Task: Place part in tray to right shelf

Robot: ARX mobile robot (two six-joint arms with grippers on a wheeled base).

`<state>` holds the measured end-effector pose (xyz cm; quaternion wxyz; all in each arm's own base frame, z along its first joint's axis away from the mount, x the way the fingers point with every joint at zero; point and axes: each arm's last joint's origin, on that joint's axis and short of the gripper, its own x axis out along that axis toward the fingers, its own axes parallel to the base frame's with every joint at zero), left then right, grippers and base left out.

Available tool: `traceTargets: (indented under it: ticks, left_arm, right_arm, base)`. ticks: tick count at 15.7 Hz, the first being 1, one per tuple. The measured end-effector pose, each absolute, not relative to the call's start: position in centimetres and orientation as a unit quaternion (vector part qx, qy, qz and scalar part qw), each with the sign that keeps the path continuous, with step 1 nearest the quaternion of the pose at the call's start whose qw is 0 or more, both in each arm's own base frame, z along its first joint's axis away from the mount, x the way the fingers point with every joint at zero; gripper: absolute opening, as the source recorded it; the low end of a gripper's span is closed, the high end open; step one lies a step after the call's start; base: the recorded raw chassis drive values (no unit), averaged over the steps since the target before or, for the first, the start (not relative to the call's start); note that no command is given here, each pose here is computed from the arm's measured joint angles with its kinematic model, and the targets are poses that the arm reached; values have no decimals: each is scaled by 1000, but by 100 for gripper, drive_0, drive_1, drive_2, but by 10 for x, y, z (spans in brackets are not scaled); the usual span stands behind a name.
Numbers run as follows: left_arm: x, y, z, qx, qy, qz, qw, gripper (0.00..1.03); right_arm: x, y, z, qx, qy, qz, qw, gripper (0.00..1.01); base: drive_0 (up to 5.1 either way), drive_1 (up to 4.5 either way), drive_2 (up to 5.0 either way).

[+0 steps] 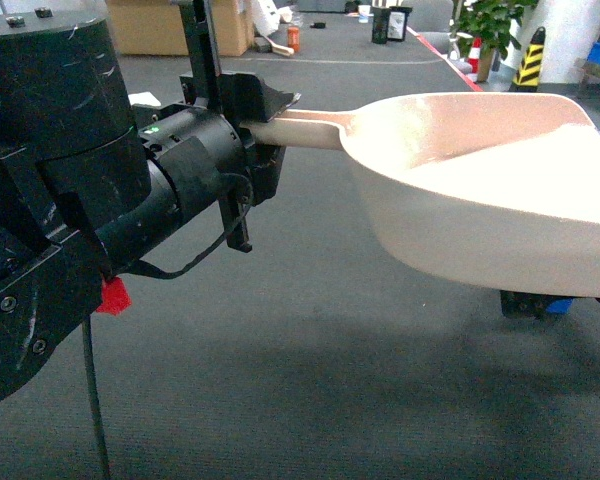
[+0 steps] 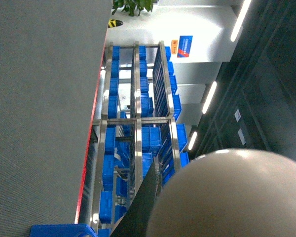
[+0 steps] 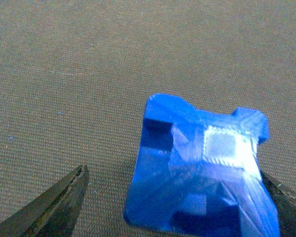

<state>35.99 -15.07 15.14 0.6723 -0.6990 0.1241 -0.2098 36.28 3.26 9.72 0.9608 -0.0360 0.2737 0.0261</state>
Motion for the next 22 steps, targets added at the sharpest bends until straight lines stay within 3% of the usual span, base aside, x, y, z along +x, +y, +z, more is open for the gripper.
traceTargets:
  ticks: [1, 5, 7, 9, 11, 12, 13, 15, 16, 19, 20, 22]
  left_arm:
    - [360, -151, 151, -699, 124, -210, 672, 13]
    - [360, -151, 152, -701, 125, -211, 670, 13]
    - [360, -151, 152, -702, 125, -212, 668, 13]
    - [360, -151, 151, -699, 126, -211, 671, 13]
    - [360, -151, 151, -699, 125, -211, 672, 13]
    - [360, -151, 151, -699, 125, -211, 672, 13]
    - [360, -151, 151, -699, 125, -211, 672, 13]
    - [360, -151, 151, -699, 125, -211, 672, 13]
    - [360, -151, 151, -699, 125, -211, 672, 13]
    - [360, -151, 151, -699, 126, -212, 672, 13]
    - [360, -151, 151, -699, 126, -212, 672, 13]
    - [360, -151, 151, -699, 124, -210, 672, 13]
  right_arm:
    - [366, 33, 97, -31, 272, 22, 962, 94]
    - [360, 30, 99, -18, 256, 3, 966, 51]
    - [329, 17, 110, -18, 244, -15, 970, 47]
    - [288, -1, 142, -27, 236, -31, 971, 47]
    - [256, -12, 194, -6, 201, -13, 980, 47]
    - [244, -8, 226, 8, 160, 12, 987, 47]
    - [233, 4, 265, 23, 95, 43, 994, 47]
    - [234, 37, 313, 75, 11, 110, 991, 47]
    - [247, 60, 313, 96, 22, 129, 987, 47]
    - [290, 125, 269, 147, 166, 170, 960, 47]
    - [299, 137, 261, 169, 193, 174, 951, 47]
    - [302, 138, 264, 183, 173, 156, 955, 67]
  base:
    - [0, 0, 0]
    - [0, 0, 0]
    - [0, 0, 0]
    - [0, 0, 0]
    - [0, 0, 0]
    - [0, 0, 0]
    - [0, 0, 0]
    - [0, 0, 0]
    - [0, 0, 0]
    - [0, 0, 0]
    - [0, 0, 0]
    - [0, 0, 0]
